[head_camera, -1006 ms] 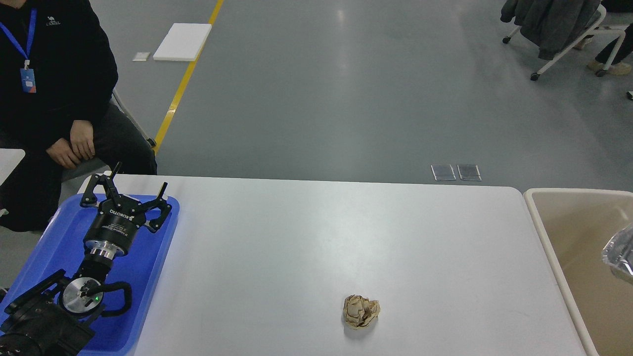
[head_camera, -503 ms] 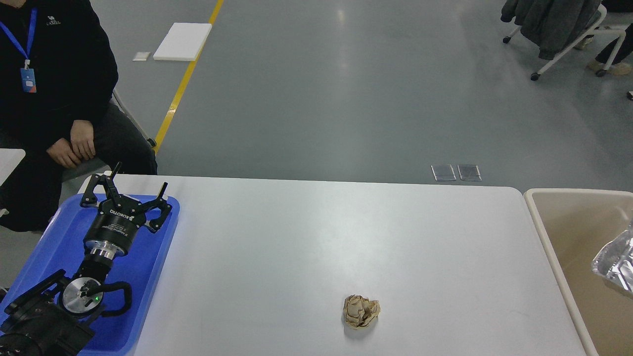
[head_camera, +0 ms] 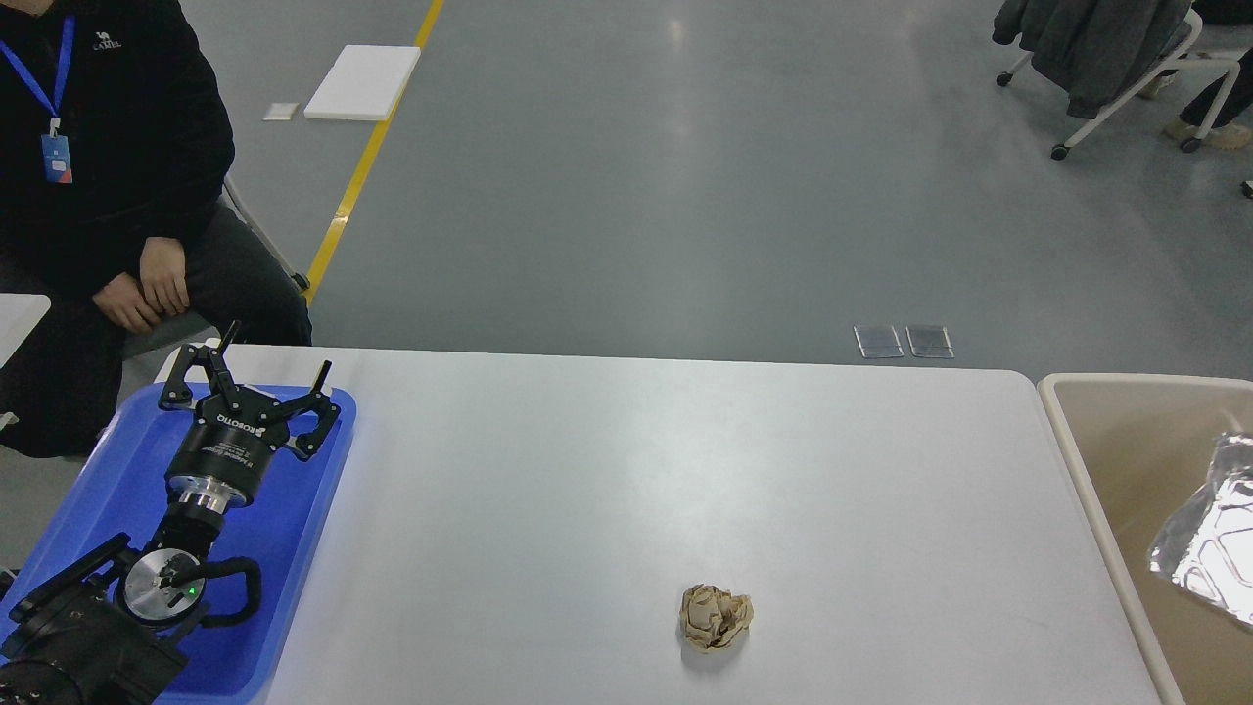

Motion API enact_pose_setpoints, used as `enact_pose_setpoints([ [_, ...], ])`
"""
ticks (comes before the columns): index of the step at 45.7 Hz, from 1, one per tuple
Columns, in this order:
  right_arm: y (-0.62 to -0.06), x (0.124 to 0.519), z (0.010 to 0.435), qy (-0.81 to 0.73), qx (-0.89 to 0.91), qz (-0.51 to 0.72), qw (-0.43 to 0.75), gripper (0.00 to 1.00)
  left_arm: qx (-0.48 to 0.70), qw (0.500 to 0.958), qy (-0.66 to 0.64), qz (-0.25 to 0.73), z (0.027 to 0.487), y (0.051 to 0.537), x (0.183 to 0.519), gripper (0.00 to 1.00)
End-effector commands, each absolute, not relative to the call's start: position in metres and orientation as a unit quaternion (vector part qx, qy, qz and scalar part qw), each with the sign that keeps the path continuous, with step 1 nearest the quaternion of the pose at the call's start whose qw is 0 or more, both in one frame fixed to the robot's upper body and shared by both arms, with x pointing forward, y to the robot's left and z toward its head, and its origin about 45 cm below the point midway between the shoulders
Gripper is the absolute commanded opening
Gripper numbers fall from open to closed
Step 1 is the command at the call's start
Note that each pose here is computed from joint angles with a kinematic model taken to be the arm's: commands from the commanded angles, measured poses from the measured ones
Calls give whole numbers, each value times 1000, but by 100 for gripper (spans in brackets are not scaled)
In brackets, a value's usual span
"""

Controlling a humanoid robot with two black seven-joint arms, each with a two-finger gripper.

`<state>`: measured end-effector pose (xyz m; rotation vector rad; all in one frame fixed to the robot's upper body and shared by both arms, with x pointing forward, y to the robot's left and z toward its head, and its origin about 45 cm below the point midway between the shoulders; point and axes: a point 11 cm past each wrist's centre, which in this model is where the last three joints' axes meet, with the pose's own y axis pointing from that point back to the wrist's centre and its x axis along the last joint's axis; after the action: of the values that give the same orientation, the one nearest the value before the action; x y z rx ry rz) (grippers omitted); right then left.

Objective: Tidy desktop

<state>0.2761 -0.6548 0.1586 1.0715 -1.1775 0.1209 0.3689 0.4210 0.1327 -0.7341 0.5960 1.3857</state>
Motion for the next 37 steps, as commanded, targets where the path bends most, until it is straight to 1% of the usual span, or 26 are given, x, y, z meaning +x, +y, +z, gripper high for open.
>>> enact_pose_setpoints([
  [1, -656, 279, 163, -543, 469, 70, 693, 71, -325, 669, 264, 614, 133, 421, 369, 99],
  [4, -656, 281, 165, -544, 469, 72, 692, 72, -325, 669, 265, 614, 133, 421, 369, 99],
  [8, -654, 281, 162, -540, 478, 64, 690, 77, -325, 669, 264, 614, 133, 421, 369, 99],
  [13, -654, 288, 172, -532, 481, 68, 694, 77, -325, 669, 265, 614, 133, 421, 369, 99],
  [20, -649, 302, 185, -499, 503, 42, 705, 77, -325, 669, 264, 614, 133, 421, 369, 99],
  [24, -646, 307, 194, -486, 522, 20, 701, 83, -325, 669, 264, 614, 133, 421, 369, 99],
  [27, -645, 305, 199, -482, 536, 2, 694, 84, -325, 669, 264, 614, 133, 421, 369, 99],
  [31, -633, 307, 202, -471, 568, -15, 675, 90, -325, 669, 264, 614, 133, 421, 369, 99],
  [37, -597, 314, 217, -435, 626, -22, 646, 90, -325, 669, 264, 614, 133, 421, 369, 99],
])
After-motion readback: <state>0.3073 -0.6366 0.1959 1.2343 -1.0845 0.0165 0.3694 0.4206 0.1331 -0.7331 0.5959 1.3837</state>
